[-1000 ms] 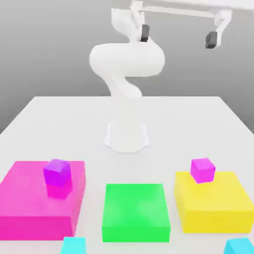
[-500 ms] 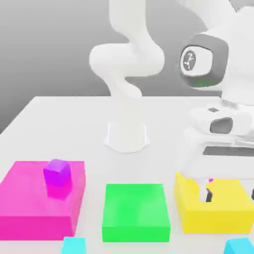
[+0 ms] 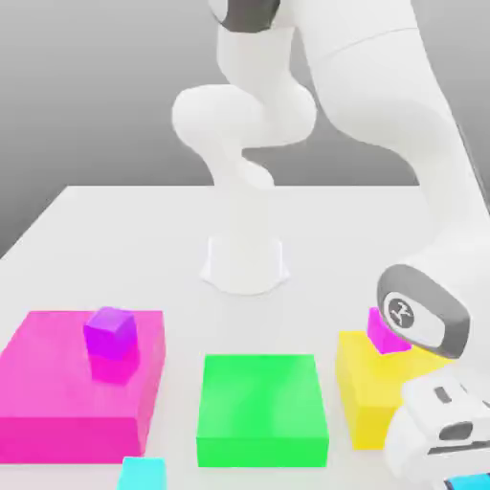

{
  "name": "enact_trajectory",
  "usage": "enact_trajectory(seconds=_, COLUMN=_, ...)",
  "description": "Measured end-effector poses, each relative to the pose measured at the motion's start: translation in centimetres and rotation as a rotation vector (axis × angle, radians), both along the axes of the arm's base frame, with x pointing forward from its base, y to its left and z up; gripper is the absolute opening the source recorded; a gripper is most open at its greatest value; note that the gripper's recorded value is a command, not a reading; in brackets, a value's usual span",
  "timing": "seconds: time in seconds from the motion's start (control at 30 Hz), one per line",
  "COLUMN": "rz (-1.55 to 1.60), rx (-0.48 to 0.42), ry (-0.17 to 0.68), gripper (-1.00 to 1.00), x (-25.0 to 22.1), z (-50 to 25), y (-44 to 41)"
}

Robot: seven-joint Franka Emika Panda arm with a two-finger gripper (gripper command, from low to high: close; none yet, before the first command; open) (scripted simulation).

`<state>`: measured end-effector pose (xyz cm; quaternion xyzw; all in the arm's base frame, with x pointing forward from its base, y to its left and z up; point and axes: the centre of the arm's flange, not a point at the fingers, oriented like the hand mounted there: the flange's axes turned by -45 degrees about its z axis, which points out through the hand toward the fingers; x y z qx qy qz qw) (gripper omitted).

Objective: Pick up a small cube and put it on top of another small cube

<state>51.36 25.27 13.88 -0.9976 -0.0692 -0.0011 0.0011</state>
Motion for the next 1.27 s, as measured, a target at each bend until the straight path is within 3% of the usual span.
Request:
enact_trajectory(seconds=0.2, rz=-0.013, rx=-0.004, ry=0.001, gripper=-1.0, x=0.0, z=4.9, y=-0.5)
enact_trajectory(seconds=0.5, rz=-0.572, rx=-0.094, ry=0.003, gripper=-1.0, x=-0.7, z=11.3, y=-19.8)
enact_trajectory(seconds=0.7, rz=-1.035, rx=-0.1, ry=0.005, gripper=-1.0, x=-5.9, z=15.1, y=-33.6)
enact_trajectory(seconds=1.0, rz=-1.604, rx=-0.011, ry=0.002, gripper=-1.0, x=-17.3, z=18.8, y=-43.4)
enact_trajectory(seconds=1.13, rz=-1.652, rx=0.0, ry=0.002, gripper=-1.0, x=-18.2, z=14.7, y=-44.2)
enact_trajectory(seconds=1.17, rz=-1.654, rx=0.001, ry=0.002, gripper=1.0, x=-18.3, z=13.5, y=-44.1)
enact_trajectory(seconds=1.27, rz=-1.654, rx=0.001, ry=0.002, gripper=1.0, x=-18.3, z=13.5, y=-44.1)
